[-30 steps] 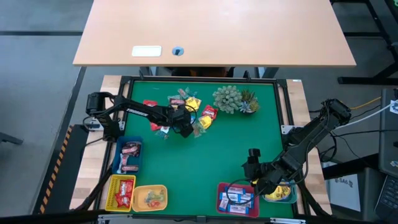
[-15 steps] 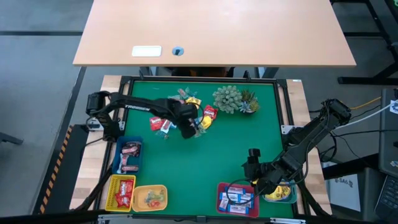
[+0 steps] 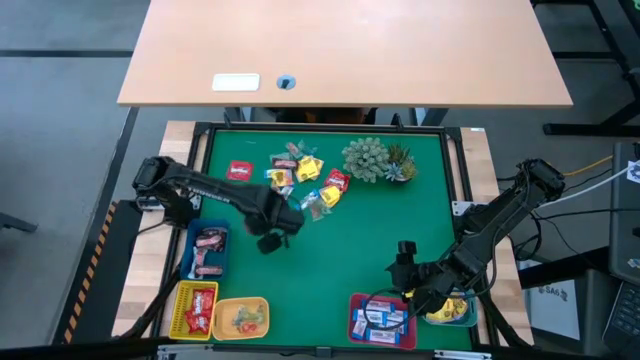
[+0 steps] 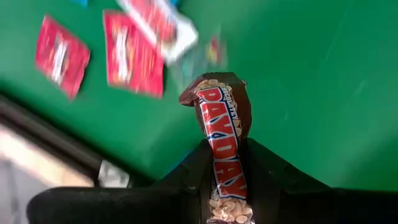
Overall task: Sort candy
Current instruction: Put the brown chocolate into the blue bin, then put the transparent candy into the orange bin
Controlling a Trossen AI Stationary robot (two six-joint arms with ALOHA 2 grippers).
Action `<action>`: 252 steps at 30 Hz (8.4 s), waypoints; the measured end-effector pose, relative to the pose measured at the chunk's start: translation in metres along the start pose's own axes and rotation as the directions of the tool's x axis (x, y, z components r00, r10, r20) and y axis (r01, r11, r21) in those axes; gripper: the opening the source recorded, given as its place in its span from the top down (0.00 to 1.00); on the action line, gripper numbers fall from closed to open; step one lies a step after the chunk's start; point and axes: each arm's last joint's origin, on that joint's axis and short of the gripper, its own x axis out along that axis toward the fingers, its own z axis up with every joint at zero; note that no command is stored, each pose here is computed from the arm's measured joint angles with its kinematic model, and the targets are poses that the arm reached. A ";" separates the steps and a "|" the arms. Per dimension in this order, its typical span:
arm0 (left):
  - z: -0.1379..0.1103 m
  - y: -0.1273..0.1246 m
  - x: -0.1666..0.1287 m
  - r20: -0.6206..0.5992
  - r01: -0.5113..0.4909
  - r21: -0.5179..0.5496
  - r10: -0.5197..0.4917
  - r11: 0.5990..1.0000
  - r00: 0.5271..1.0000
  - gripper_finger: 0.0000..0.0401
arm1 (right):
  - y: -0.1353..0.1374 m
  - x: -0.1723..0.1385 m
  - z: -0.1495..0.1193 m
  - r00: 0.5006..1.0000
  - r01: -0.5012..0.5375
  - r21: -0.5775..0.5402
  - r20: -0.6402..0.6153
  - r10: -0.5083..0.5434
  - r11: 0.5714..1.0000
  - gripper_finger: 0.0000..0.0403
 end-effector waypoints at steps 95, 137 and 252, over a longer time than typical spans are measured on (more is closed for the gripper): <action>-0.123 -0.091 0.002 0.551 -0.059 -0.091 0.100 0.994 0.828 0.52 | -0.171 0.150 0.061 0.884 0.431 0.234 0.082 -0.460 0.871 0.37; -0.122 -0.094 0.002 0.564 -0.031 -0.092 0.078 0.995 0.822 0.52 | -0.193 0.197 0.048 0.907 0.388 0.235 0.076 -0.415 0.891 0.46; -0.064 -0.059 0.005 0.473 -0.283 0.035 0.233 0.958 0.849 0.52 | 0.022 0.251 0.173 0.708 -0.287 -0.002 0.673 0.213 0.958 0.92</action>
